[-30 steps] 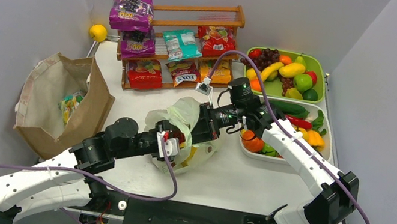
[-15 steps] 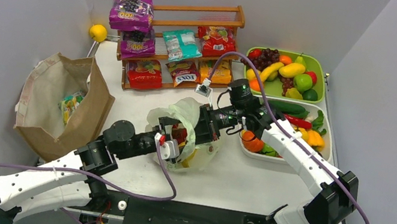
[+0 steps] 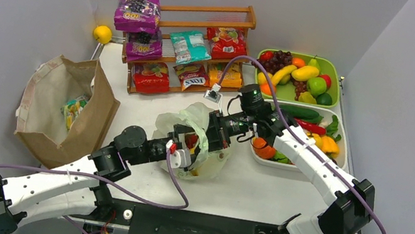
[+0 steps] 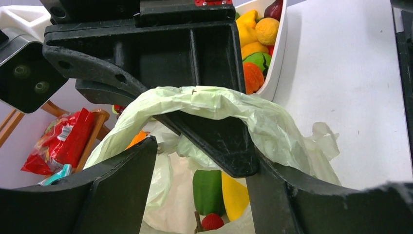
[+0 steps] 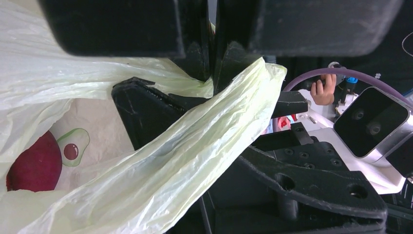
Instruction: Place the food into the grocery bag and tie it
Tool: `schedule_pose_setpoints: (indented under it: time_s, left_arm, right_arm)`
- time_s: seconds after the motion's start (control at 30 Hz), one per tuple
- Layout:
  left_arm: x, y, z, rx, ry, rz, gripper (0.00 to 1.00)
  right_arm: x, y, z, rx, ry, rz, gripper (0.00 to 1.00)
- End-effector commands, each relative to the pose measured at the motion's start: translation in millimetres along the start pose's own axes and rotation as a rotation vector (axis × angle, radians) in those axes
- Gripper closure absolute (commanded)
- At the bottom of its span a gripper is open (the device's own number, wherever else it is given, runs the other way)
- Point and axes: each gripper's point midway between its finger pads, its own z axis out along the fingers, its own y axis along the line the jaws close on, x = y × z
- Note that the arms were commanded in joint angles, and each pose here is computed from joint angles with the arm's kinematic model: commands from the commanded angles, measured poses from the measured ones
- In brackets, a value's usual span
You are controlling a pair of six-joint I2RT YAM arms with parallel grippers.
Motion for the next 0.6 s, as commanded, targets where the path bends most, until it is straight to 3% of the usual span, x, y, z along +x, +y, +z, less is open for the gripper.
schedule_pose_setpoints:
  time_s: [0.0, 0.1, 0.2, 0.33, 0.47, 0.57]
  left_arm:
    - [-34.8, 9.1, 4.8, -0.019, -0.137, 0.01, 0.41]
    - [-36.7, 6.8, 5.6, -0.004, -0.146, 0.006, 0.51]
    - [-35.5, 4.9, 5.8, 0.004, -0.144, 0.005, 0.72]
    - [-35.4, 4.3, 5.3, 0.006, -0.145, 0.007, 0.88]
    - [-36.2, 6.8, 4.1, -0.007, -0.144, 0.003, 1.0]
    - [-35.4, 8.0, 3.0, -0.017, -0.141, -0.002, 1.0]
  right_arm:
    - [-0.7, 15.5, -6.9, -0.029, -0.02, -0.069, 1.0]
    - [0.2, 14.8, -7.0, -0.025, -0.021, -0.068, 1.0]
    - [-0.2, 16.4, -7.6, -0.024, -0.024, -0.07, 1.0]
    - [-0.2, 15.1, -8.0, -0.014, -0.028, -0.061, 1.0]
    - [0.4, 14.0, -9.3, 0.005, -0.038, -0.05, 1.0]
    - [0.2, 13.7, -10.5, 0.02, -0.047, -0.042, 1.0]
